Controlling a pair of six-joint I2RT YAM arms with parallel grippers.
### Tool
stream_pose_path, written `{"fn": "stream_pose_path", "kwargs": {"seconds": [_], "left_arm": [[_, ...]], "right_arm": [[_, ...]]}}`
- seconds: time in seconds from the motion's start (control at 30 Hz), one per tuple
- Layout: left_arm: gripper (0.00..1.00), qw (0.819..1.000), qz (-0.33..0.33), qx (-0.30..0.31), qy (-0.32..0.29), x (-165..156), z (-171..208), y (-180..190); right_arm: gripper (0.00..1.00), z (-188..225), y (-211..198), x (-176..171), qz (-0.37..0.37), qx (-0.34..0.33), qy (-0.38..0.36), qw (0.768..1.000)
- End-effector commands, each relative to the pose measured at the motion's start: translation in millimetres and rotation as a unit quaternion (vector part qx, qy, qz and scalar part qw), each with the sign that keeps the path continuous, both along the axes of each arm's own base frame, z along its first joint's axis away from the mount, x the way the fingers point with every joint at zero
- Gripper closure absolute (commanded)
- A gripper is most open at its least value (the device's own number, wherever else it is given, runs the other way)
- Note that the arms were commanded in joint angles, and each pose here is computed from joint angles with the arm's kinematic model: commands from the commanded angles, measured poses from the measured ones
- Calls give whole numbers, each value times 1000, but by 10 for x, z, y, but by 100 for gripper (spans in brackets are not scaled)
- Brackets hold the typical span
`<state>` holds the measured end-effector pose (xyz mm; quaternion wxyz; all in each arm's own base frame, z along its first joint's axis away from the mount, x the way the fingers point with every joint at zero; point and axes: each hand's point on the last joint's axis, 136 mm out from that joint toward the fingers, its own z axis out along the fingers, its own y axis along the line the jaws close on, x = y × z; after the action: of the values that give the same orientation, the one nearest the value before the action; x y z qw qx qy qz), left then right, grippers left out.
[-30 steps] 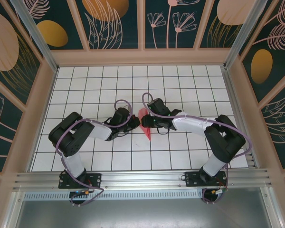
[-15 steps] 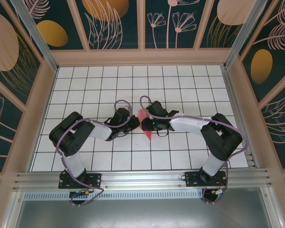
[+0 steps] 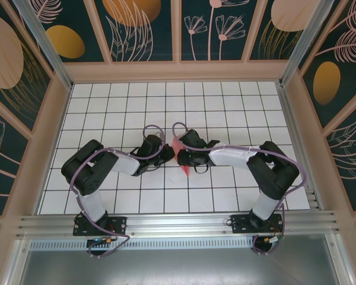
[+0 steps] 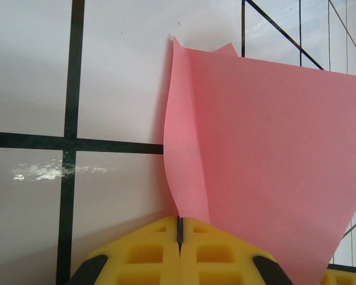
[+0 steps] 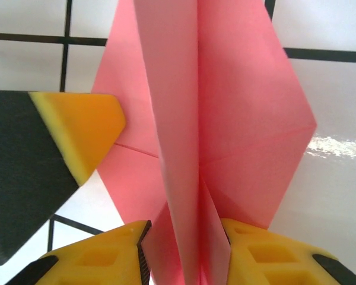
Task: Fold a paper plane with a square sheet of paper (pick it up from the middle)
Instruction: Move the paper plane to the top-center of the table.
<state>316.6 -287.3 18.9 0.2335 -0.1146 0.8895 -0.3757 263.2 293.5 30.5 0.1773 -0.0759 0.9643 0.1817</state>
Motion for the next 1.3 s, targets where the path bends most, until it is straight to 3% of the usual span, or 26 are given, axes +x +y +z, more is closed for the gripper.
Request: {"fn": "stream_pose_path", "kwargs": {"seconds": [0.0,0.23,0.33,0.47,1.07,1.27], "left_arm": [[100,1000,5,-2,4,51,-14,-6],[100,1000,10,3,2,58,21,21],[95,1000,19,11,-1,68,49,76],[85,999,39,26,-4,83,99,224],[48,988,136,69,-14,16,255,947],[31,983,161,87,-14,-28,259,1094]], "right_arm": [[67,-60,0,-14,-7,-21,5,1000],[77,-118,-60,27,-28,-57,-3,998],[82,-135,-97,48,-41,-65,-5,997],[86,-155,-111,65,-47,-73,-9,996],[82,-412,-94,-17,-38,-142,-11,989],[91,-295,-33,35,-37,-134,-25,990]]}}
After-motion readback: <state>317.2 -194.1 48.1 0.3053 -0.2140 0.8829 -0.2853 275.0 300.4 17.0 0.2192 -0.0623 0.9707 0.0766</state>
